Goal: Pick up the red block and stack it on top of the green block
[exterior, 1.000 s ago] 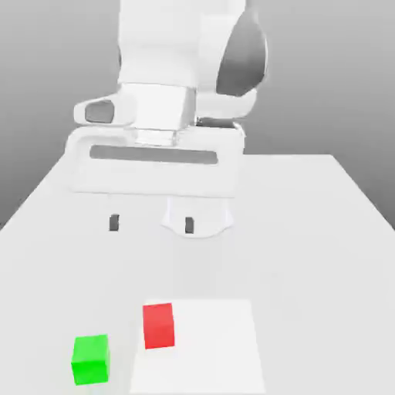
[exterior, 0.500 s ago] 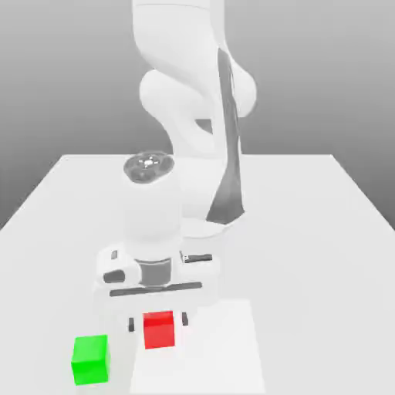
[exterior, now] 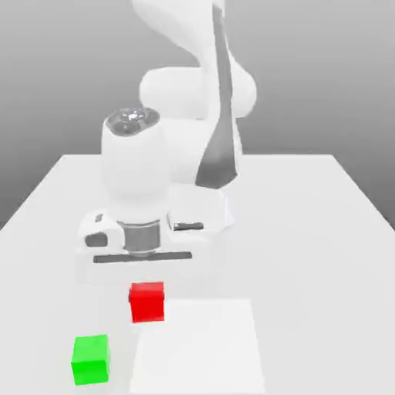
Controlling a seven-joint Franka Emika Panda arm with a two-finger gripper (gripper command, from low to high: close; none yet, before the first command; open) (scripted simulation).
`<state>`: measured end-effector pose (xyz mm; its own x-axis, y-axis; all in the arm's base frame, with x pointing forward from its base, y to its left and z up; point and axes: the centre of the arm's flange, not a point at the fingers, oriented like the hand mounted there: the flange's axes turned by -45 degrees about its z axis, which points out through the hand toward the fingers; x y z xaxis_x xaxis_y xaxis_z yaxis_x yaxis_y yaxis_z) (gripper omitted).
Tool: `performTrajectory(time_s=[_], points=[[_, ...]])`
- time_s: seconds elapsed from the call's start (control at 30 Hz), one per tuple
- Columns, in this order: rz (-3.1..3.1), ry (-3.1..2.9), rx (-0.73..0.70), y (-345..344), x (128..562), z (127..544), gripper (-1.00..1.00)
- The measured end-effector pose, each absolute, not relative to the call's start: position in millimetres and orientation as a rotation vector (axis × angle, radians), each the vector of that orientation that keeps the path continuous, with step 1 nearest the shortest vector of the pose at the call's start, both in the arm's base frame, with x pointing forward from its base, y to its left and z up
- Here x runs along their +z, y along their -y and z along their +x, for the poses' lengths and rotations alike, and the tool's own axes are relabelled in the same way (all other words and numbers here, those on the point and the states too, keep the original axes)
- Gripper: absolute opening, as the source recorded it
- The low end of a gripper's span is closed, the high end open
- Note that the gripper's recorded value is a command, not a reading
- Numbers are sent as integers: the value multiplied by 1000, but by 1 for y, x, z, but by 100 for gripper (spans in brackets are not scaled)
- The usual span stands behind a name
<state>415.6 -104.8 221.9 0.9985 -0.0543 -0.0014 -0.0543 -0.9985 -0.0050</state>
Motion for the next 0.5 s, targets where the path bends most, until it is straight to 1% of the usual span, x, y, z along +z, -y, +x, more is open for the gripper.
performTrajectory(time_s=[0.2,0.27,0.37,0.4,0.5], points=[[-3101,-488,1,158,243,444,-100],[-3094,-533,0,164,229,448,-100],[-3093,-546,0,166,192,449,-100],[-3093,-547,0,166,185,449,100],[-3093,-547,0,166,185,449,100]])
